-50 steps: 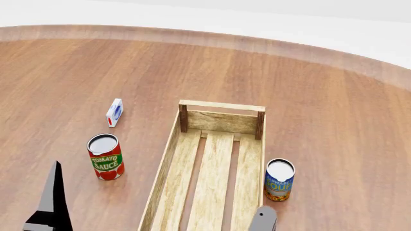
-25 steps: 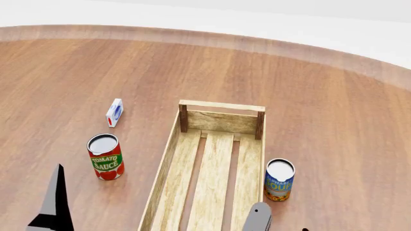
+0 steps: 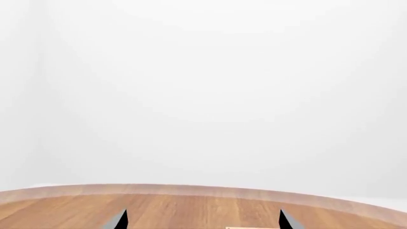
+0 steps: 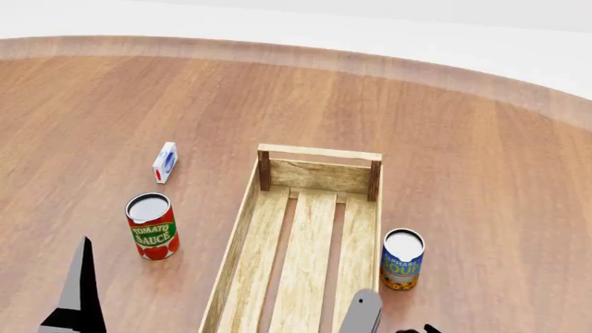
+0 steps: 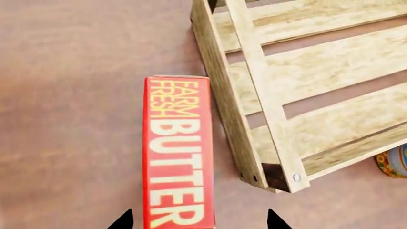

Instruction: Pick up the butter and put it in the tray.

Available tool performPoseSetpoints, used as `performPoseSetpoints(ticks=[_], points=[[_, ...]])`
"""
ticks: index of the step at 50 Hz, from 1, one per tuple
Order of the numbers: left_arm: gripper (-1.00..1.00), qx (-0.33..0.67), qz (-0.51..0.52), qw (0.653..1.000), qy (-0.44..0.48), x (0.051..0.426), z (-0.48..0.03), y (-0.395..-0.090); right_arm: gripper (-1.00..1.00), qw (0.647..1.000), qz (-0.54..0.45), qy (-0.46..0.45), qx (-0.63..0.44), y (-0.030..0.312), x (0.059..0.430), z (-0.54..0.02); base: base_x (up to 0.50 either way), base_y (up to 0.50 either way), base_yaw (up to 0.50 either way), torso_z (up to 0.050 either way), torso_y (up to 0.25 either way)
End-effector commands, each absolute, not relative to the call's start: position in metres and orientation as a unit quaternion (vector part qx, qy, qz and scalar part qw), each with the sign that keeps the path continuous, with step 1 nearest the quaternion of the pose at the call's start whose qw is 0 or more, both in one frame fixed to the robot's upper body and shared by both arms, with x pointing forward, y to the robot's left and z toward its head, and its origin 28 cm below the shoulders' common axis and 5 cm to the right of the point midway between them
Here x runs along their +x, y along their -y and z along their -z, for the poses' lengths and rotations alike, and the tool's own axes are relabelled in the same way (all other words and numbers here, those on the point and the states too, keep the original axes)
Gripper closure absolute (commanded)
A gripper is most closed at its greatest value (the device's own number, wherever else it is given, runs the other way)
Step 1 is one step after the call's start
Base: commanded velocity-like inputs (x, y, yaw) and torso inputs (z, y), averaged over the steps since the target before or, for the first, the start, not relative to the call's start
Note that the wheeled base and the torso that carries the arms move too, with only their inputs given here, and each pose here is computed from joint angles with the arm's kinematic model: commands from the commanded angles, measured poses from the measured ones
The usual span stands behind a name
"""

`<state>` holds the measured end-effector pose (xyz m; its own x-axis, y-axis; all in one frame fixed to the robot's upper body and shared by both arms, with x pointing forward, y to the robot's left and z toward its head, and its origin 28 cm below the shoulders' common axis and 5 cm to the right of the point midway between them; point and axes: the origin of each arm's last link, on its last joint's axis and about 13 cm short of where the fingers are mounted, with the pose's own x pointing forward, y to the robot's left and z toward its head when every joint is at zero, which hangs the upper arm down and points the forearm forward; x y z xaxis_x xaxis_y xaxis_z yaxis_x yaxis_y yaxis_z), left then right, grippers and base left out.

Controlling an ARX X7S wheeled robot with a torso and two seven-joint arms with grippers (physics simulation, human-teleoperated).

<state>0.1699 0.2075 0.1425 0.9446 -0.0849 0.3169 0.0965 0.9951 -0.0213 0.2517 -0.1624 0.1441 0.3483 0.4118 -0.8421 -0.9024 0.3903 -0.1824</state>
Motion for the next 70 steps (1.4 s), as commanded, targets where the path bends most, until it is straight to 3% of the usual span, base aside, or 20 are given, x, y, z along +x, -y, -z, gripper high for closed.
performPoseSetpoints(ticks=[1, 70], points=[[-1.0, -0.018, 0.046, 0.986, 0.16, 0.169, -0.143, -0.207, -1.0, 0.749, -0.443, -0.366, -0.329, 0.161, 0.252, -0.133, 0.0, 0.0, 0.0, 0.0, 0.0], [-1.0, -0.018, 0.047, 0.986, 0.158, 0.169, -0.143, -0.206, -1.0, 0.748, -0.449, -0.402, -0.278, 0.164, 0.237, -0.062, 0.0, 0.0, 0.0, 0.0, 0.0]])
